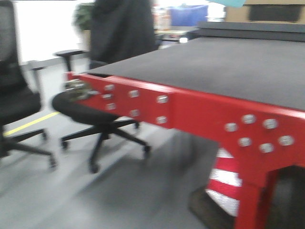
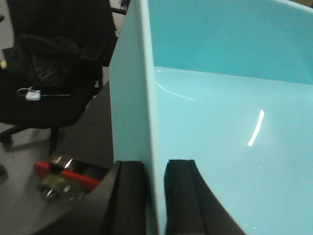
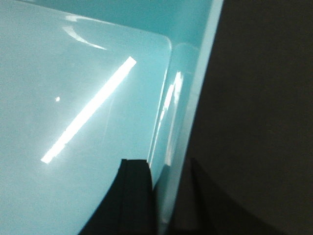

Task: Fetch blue bin and place on conveyor start
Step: 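Hold the bin while the base drives to the red-framed conveyor table, then lower the bin with both grippers onto the near end of the belt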

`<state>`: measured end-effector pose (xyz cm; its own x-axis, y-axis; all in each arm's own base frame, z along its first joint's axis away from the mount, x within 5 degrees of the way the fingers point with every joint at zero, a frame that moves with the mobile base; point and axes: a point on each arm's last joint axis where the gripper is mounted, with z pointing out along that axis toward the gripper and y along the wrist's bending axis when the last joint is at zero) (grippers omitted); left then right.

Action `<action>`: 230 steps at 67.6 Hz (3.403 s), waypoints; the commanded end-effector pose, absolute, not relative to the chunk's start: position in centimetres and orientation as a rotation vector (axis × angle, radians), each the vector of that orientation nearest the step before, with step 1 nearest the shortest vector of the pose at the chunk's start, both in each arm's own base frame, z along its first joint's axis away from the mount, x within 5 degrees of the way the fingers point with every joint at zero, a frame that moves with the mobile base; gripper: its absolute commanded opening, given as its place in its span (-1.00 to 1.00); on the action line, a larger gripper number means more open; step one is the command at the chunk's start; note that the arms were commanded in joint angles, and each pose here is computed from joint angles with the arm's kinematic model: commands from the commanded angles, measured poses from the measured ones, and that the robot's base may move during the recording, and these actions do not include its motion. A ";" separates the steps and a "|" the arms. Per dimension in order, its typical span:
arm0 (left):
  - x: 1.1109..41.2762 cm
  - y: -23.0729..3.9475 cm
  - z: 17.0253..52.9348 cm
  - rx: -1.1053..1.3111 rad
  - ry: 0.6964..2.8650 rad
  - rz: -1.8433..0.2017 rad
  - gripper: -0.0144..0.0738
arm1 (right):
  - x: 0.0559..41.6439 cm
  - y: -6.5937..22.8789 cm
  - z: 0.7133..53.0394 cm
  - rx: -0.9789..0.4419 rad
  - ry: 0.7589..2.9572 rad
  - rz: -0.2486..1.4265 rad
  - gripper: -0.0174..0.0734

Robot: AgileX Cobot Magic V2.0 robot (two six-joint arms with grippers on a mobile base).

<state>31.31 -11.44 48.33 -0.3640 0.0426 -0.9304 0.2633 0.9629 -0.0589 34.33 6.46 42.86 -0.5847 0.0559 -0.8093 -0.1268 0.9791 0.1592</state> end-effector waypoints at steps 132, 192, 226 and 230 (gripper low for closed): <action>30.5 -12.1 50.0 0.192 1.838 -0.361 -0.93 | 34.6 6.5 43.4 -0.076 2.128 0.235 -0.95; 30.5 -12.1 50.0 0.192 1.838 -0.361 -0.93 | 34.4 6.5 43.1 -0.079 2.155 0.233 -0.95; 31.9 -12.7 44.3 0.223 2.209 -0.288 -0.93 | 33.1 5.7 41.8 -0.109 2.363 0.120 -0.95; 32.7 -12.9 42.9 0.226 2.254 -0.273 -0.93 | 33.2 5.7 41.4 -0.111 2.383 0.110 -0.95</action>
